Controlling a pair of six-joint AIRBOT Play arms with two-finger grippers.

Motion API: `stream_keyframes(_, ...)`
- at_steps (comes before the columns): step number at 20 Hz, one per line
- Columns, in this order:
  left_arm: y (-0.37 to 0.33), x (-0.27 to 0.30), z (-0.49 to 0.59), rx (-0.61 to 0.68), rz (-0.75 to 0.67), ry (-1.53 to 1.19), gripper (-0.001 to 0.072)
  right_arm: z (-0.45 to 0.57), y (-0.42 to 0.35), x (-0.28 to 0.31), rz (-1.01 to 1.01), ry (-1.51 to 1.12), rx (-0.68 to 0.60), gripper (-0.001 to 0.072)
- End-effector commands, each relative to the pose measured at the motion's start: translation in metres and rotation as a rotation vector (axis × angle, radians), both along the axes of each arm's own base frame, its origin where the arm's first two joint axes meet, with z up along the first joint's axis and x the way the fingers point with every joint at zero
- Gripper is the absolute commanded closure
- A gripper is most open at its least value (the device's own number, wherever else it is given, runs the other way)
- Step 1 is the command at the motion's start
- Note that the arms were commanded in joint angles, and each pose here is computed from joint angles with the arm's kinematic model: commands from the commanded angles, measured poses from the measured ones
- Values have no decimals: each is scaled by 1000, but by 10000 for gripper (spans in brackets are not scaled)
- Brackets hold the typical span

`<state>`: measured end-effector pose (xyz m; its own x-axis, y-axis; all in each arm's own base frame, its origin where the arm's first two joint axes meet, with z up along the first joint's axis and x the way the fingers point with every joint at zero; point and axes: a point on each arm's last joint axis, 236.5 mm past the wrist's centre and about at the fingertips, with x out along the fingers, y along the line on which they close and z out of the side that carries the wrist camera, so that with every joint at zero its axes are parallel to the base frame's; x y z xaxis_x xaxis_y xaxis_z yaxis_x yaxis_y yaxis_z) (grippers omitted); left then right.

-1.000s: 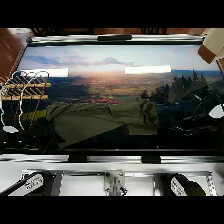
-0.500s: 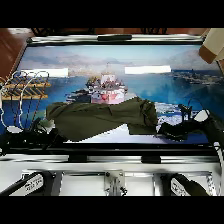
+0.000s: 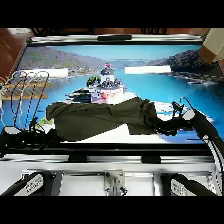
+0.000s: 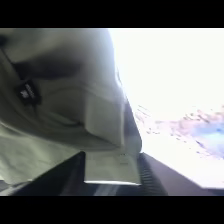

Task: Fold the shirts.

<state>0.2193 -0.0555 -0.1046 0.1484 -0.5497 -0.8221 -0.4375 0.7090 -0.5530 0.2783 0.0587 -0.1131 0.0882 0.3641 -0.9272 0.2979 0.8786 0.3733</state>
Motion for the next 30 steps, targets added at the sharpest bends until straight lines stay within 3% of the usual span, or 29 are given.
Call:
stream_keyframes(1, -2, 3, 5, -13, 1, -10, 673, -5, 10, 4, -2, -3, 45, 475)
stream_keyframes(2, -1, 7, 9, -10, -7, -26, 674, -2, 15, -1, 34, 2, 65, 501)
stream_keyframes(4, 3, 22, 26, -3, -50, -82, 674, 6, 25, -14, 141, 27, 108, 653)
stream_keyframes(8, 16, 67, 91, 40, -119, -251, 676, 61, 24, 2, 216, -111, 86, 653)
stream_keyframes(13, 37, 118, 297, 312, -145, -812, 676, 276, 7, 63, 236, -786, -117, 653)
stream_keyframes(16, 32, 92, 478, 503, -41, -1256, 676, 452, -6, 48, 142, -1286, -261, 653)
stream_keyframes(20, 12, -13, 662, 661, 161, -1767, 676, 617, -18, -37, -21, -1790, -356, 653)
stream_keyframes(25, 13, -67, 683, 750, 251, -1798, 676, 701, -33, -114, -225, -2088, -304, 653)
stream_keyframes(30, 35, -32, 620, 801, 168, -1508, 675, 685, -41, -68, -217, -2006, -339, 653)
